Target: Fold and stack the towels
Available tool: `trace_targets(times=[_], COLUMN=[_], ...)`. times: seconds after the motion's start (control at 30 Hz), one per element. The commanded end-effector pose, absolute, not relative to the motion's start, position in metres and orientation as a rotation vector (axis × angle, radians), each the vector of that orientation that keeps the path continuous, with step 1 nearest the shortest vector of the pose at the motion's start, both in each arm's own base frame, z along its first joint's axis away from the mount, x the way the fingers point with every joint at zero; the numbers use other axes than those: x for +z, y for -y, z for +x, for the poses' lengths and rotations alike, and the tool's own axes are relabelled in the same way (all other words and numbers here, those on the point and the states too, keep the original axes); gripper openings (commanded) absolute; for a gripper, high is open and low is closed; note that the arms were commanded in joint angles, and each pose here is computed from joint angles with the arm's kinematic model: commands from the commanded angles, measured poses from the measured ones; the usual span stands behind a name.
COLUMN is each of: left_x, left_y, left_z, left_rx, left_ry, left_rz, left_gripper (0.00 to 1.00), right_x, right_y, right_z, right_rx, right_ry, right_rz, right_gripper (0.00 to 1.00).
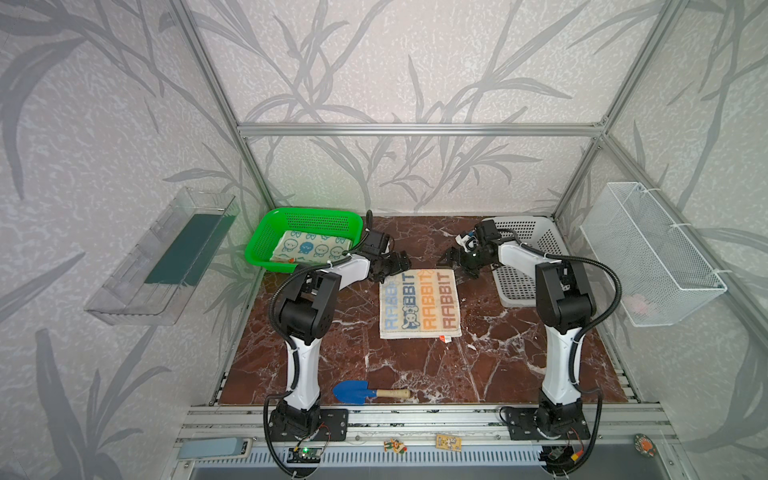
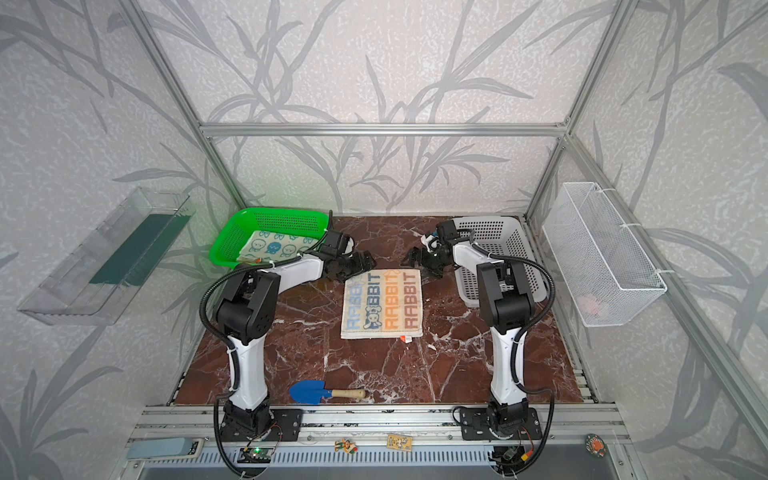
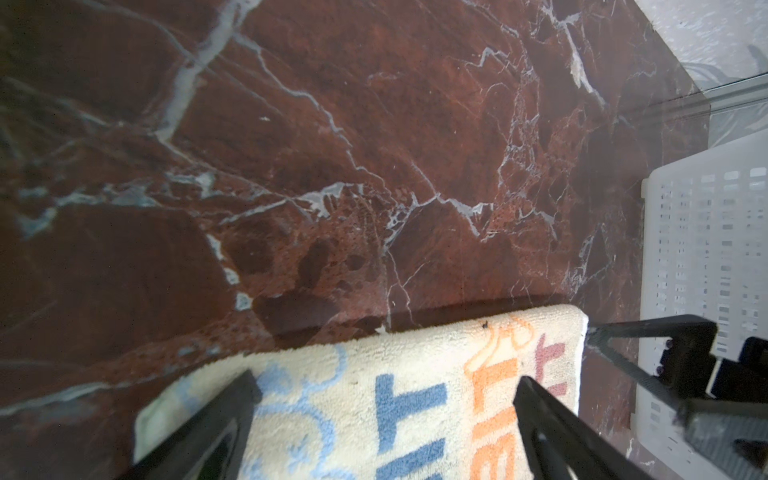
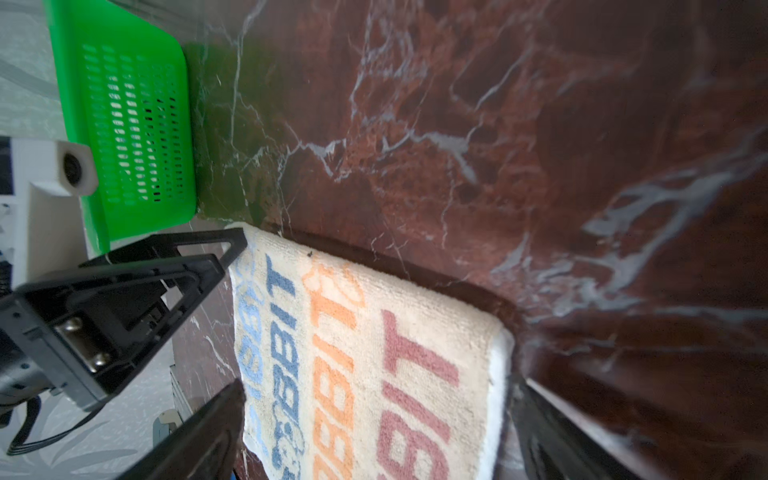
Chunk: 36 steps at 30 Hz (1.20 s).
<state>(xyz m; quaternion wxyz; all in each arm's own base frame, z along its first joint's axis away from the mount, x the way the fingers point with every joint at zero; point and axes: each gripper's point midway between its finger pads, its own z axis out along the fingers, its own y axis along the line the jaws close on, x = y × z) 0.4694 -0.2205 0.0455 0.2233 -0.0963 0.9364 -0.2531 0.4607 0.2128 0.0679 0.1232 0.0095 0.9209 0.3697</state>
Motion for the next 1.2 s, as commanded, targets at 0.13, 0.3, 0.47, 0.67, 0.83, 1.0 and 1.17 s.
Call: trace_targets(times=[0.13,0.3,0.47,0.67,0.83,1.0,1.17], left_x=[0.005,0.005,0.004,0.006,0.014,0.015,0.023], left_y=[0.209,0.209,0.209,0.199,0.187,0.177,0.169], left_z=[0.444,0.445,0.444,0.444,0.447,0.453,0.459], left_rx=[-0.56,-0.556,-0.55,-0.498,-0.425,-0.363,-0.298], left_ry=[-2.748,-2.75,-2.753,-2.776,-2.787,-2.79,-2.792], left_rz=[-0.303,-0.302,-0.288,-0.227,-0.171,-0.141,-0.098], left_gripper=[0.99,0.99,0.99,0.99,0.99,0.99,0.99], right_x=[0.076,0.059,0.034,0.024,0.018,0.017,0.026], right_y=[-0.231,-0.243,-0.238,-0.227,-0.218,-0.216,-0.218], right_z=[0.463,0.465,0.469,0.47,0.468,0.466,0.468], right_rx=[1.159,1.175,1.093,1.036,1.018,1.023,1.048], right_ry=[-2.689,-2.72,-2.778,-2.808,-2.827,-2.828,-2.805], right_rz=[0.024,0.025,0.033,0.041,0.066,0.061,0.039], right_gripper=[0.99,0.99,0.99,0.99,0.99,0.99,0.99])
